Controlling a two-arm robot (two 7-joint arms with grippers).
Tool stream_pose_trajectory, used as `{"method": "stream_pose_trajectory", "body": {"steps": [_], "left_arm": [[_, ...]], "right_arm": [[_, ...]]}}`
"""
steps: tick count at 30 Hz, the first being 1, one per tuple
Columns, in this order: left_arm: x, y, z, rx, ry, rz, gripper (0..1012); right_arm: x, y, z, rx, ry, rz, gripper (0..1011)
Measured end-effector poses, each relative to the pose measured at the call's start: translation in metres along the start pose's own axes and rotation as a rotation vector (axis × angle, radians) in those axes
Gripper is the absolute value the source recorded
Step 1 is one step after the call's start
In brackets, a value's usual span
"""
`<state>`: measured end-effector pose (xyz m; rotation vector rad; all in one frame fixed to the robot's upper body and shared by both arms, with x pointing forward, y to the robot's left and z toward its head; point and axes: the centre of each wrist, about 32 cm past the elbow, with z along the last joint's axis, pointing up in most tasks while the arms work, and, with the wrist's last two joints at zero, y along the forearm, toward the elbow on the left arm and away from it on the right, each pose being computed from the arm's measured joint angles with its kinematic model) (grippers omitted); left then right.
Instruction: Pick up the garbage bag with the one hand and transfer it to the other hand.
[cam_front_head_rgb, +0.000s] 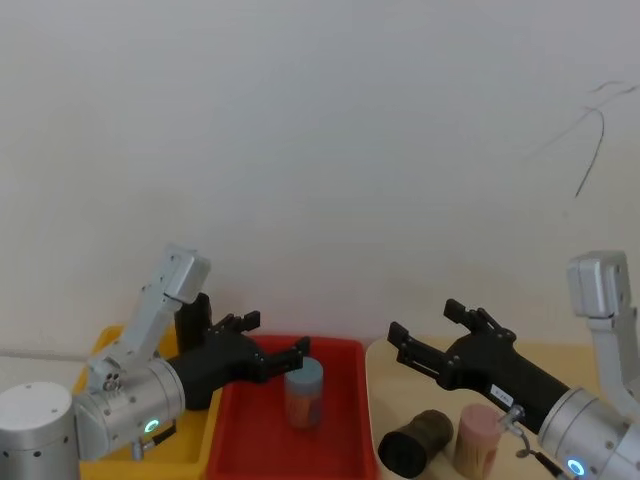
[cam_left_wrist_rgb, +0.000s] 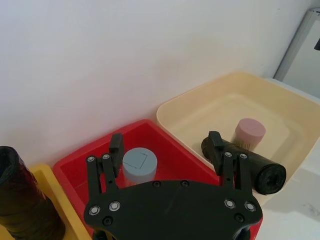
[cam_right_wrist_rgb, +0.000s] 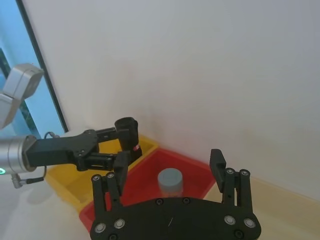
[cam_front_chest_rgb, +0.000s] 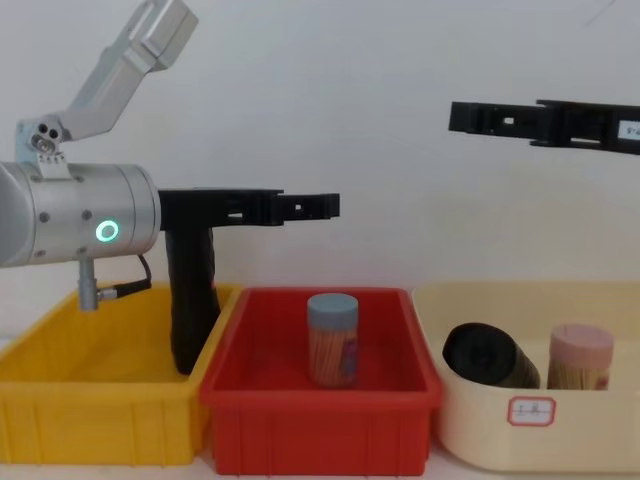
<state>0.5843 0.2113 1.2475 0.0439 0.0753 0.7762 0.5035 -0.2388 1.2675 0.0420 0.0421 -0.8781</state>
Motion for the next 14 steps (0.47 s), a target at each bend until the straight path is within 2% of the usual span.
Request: {"method": "stream_pose_trajectory", "body": {"steps": [14], "left_arm": [[0.0, 0.0011, 0.0007, -0.009, 0.003, -0.006, 1000]], "right_arm": [[-0.0073, 0.0013, 0.0004, 0.009, 0.014, 0.013, 1000]]}}
